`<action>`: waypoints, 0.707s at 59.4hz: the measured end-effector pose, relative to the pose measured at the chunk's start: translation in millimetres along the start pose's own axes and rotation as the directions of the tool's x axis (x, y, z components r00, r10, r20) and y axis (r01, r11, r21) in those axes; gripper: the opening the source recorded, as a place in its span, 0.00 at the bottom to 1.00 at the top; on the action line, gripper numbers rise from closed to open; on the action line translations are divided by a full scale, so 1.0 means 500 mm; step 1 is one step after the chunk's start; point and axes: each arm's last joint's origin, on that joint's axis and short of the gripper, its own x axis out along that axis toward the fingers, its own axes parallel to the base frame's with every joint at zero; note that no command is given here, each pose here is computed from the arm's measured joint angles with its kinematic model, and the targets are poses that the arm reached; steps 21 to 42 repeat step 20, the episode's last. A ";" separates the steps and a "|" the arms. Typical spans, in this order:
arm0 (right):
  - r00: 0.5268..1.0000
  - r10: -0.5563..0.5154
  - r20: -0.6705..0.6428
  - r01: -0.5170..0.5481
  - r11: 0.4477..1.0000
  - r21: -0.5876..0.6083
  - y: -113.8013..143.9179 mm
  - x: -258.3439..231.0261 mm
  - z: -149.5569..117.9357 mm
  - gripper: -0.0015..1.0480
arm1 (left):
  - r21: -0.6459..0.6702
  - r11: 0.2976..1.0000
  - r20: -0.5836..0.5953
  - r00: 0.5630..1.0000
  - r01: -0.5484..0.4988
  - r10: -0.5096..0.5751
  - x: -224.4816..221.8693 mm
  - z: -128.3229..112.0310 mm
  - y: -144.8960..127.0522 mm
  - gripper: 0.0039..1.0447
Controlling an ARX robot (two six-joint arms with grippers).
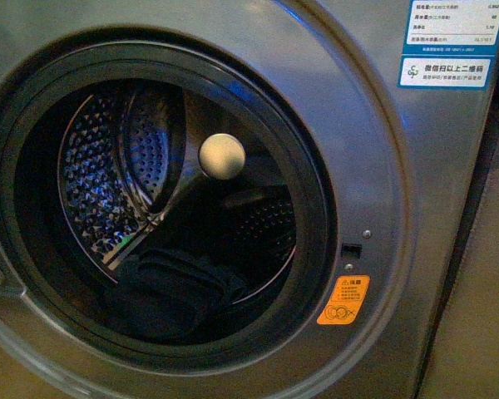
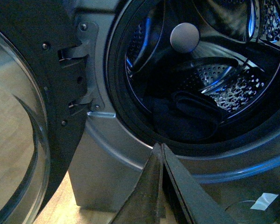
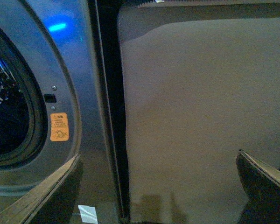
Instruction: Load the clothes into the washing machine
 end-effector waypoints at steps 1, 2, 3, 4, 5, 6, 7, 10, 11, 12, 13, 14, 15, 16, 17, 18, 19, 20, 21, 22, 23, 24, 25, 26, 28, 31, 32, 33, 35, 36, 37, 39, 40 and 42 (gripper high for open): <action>1.000 0.000 0.000 0.000 1.000 0.000 0.000 0.000 0.000 0.93 | 0.000 1.000 -0.001 1.000 0.000 0.000 0.000 0.000 0.000 0.03; 1.000 0.000 0.000 0.000 1.000 0.000 0.000 0.000 0.000 0.93 | 0.000 1.000 -0.002 1.000 0.000 0.000 0.000 0.000 0.000 0.03; 1.000 -0.001 0.000 0.001 1.000 0.000 0.000 0.000 0.000 0.93 | 0.000 1.000 -0.001 1.000 0.000 0.000 0.000 0.000 0.000 0.03; 1.000 -0.001 0.000 0.001 1.000 0.000 0.000 0.000 0.000 0.93 | 0.000 1.000 -0.001 1.000 0.000 0.000 0.000 0.000 0.000 0.03; 1.000 0.000 0.000 0.000 1.000 0.000 0.000 0.000 0.000 0.93 | 0.000 1.000 0.000 1.000 0.000 0.000 0.000 0.000 0.000 0.03; 1.000 -0.001 0.000 0.001 1.000 0.000 0.000 0.000 0.000 0.93 | 0.000 1.000 0.000 1.000 0.000 0.000 0.000 0.000 0.000 0.03; 1.000 -0.001 0.000 0.001 1.000 0.000 0.000 0.000 0.000 0.93 | 0.000 1.000 0.000 1.000 0.000 0.000 0.000 0.000 0.000 0.03; 1.000 -0.001 0.000 0.001 1.000 0.000 0.000 0.000 0.000 0.93 | 0.000 1.000 0.000 1.000 0.000 0.000 0.000 0.000 0.000 0.03; 1.000 0.000 0.000 0.000 1.000 0.000 0.000 0.000 0.000 0.93 | 0.000 1.000 0.000 1.000 0.000 0.000 0.000 0.000 0.000 0.03; 1.000 0.000 0.000 0.000 1.000 0.000 0.000 0.000 0.000 0.93 | 0.000 1.000 0.000 1.000 0.000 0.000 0.000 0.000 0.000 0.03; 1.000 0.000 0.000 0.000 1.000 0.000 0.000 0.000 0.000 0.93 | 0.000 1.000 0.000 1.000 0.000 0.000 0.000 0.000 0.000 0.03; 1.000 -0.001 0.000 0.001 1.000 0.000 0.000 0.000 0.000 0.93 | 0.000 1.000 0.000 1.000 0.000 0.000 0.000 0.000 0.000 0.03; 1.000 0.000 0.000 0.000 1.000 0.000 0.000 0.000 0.000 0.93 | 0.000 1.000 0.000 1.000 0.000 0.000 0.000 0.000 0.000 0.03; 1.000 0.000 0.000 0.000 1.000 0.000 0.000 0.000 0.000 0.93 | 0.000 1.000 0.000 1.000 0.000 0.000 0.000 0.000 0.000 0.03; 1.000 0.000 0.000 0.000 1.000 0.000 0.000 0.000 0.000 0.93 | 0.000 1.000 0.000 1.000 0.000 0.000 0.000 0.000 0.000 0.03; 1.000 -0.001 0.000 0.001 1.000 0.000 0.000 0.000 0.000 0.93 | -0.001 1.000 0.000 1.000 0.000 0.000 0.000 0.000 0.000 0.05; 1.000 -0.001 0.000 0.001 1.000 0.000 0.000 0.000 0.000 0.93 | 0.000 1.000 0.000 1.000 0.000 0.000 0.000 0.000 0.000 0.06; 1.000 0.000 0.000 0.000 1.000 0.000 0.000 0.000 0.000 0.93 | 0.000 1.000 0.000 1.000 0.000 0.000 0.000 0.000 0.000 0.10; 1.000 0.000 0.000 0.000 1.000 0.000 0.000 0.000 0.000 0.93 | 0.000 1.000 0.000 1.000 0.000 0.000 0.000 0.000 0.000 0.10; 1.000 0.000 0.000 0.000 1.000 0.000 0.000 0.000 0.000 0.93 | 0.000 1.000 0.000 1.000 0.000 0.000 0.000 0.000 0.000 0.10; 1.000 0.000 0.000 0.000 1.000 0.000 0.000 0.000 0.000 0.93 | 0.000 1.000 0.000 1.000 0.000 0.000 0.000 0.000 0.000 0.10; 1.000 0.000 0.000 0.000 1.000 0.000 0.000 0.000 0.000 0.93 | 0.000 1.000 0.000 1.000 0.000 0.000 0.000 0.000 0.000 0.10; 1.000 0.000 0.000 0.000 1.000 0.000 0.000 0.000 0.000 0.93 | 0.000 1.000 0.000 1.000 0.000 0.000 0.000 0.000 0.000 0.10; 1.000 0.000 0.000 0.000 1.000 0.000 0.000 0.000 0.000 0.93 | 0.000 1.000 0.000 1.000 0.000 0.000 0.000 0.000 0.000 0.10; 1.000 0.000 0.000 0.000 1.000 0.000 0.000 0.000 0.000 0.93 | 0.000 1.000 0.000 1.000 0.000 0.000 0.000 0.000 0.000 0.10; 1.000 0.000 0.000 0.000 1.000 0.000 0.000 0.000 0.000 0.93 | 0.000 1.000 0.000 1.000 0.000 0.000 0.000 0.000 0.000 0.10; 1.000 0.000 0.000 0.000 1.000 0.000 0.000 0.000 0.000 0.93 | 0.000 1.000 0.000 1.000 0.000 0.000 0.000 0.000 0.000 0.10; 1.000 0.000 0.000 0.000 1.000 0.000 0.000 0.000 0.000 0.93 | 0.000 1.000 0.000 1.000 0.000 0.000 0.000 0.000 0.000 0.10; 1.000 0.000 0.000 0.000 1.000 0.000 0.000 0.000 0.000 0.93 | 0.000 1.000 0.000 1.000 0.000 0.000 0.000 0.000 0.000 0.10; 1.000 0.000 0.000 0.000 1.000 0.000 0.000 0.000 0.000 0.93 | 0.000 1.000 0.000 1.000 0.000 0.000 0.000 0.000 0.000 0.10; 1.000 0.000 0.000 0.000 1.000 0.000 0.000 0.000 0.000 0.93 | 0.000 1.000 0.000 1.000 0.000 0.000 0.000 0.000 0.000 0.10; 1.000 0.000 0.000 0.000 1.000 0.000 0.000 0.000 0.000 0.93 | 0.000 1.000 0.000 1.000 0.000 0.000 0.000 0.000 0.000 0.10; 1.000 0.000 0.000 0.000 1.000 0.000 0.000 0.000 0.000 0.93 | 0.000 1.000 0.000 1.000 0.000 0.000 0.000 0.000 0.000 0.10; 1.000 0.000 0.000 0.000 1.000 0.000 0.000 0.000 0.000 0.93 | 0.000 1.000 0.000 1.000 0.000 0.000 0.000 0.000 0.000 0.10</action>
